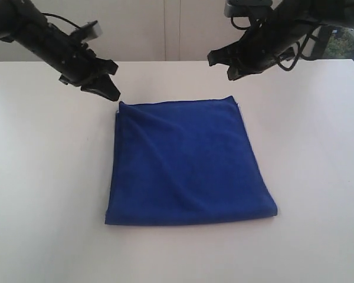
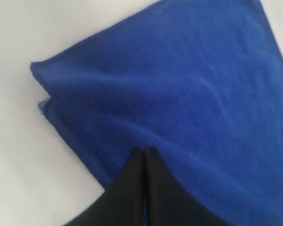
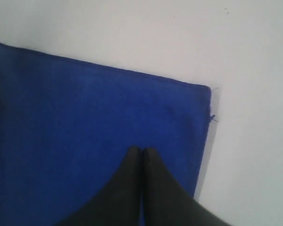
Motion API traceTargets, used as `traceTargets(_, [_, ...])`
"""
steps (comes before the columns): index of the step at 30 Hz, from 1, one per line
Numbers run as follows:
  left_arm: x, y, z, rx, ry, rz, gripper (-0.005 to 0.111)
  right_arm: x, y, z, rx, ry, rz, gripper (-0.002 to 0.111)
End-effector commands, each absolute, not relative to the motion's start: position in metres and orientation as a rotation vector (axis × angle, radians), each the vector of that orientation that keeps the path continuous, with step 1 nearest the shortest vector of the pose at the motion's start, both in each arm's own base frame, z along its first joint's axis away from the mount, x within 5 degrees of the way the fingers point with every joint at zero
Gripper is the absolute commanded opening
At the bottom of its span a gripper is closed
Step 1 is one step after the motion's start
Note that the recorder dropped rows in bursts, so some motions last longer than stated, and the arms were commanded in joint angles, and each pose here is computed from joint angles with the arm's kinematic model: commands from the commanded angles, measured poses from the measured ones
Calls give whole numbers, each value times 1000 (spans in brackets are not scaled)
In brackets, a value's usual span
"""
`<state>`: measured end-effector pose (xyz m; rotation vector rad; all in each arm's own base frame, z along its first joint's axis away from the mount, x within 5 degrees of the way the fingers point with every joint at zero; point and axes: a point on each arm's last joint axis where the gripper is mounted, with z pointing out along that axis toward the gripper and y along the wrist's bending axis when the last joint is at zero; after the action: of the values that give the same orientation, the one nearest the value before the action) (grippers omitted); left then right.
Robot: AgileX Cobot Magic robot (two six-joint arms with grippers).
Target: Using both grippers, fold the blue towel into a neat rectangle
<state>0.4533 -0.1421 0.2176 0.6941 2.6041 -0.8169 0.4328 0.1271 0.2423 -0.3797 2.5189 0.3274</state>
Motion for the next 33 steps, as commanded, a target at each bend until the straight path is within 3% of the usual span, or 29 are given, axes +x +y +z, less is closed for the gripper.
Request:
traceTargets(1, [441,-168,215,787,2656,-648,0,434,129,230,-410,2574,350,0])
traceTargets(10, [432,-194,191,881,2720,-591,0,439,131,208,-409,2621,348,0])
traceTargets(16, [432,-195,188,889,2726,-583,0,450,133,189,-375,2584,358,0])
traceTargets(26, [434,-196,148,886,2832,-601,0,456,138,165,-359,2597,413,0])
traceTargets(33, [431,-188,145,963,2895,-479,0,461,138,146,-385,2583,381,0])
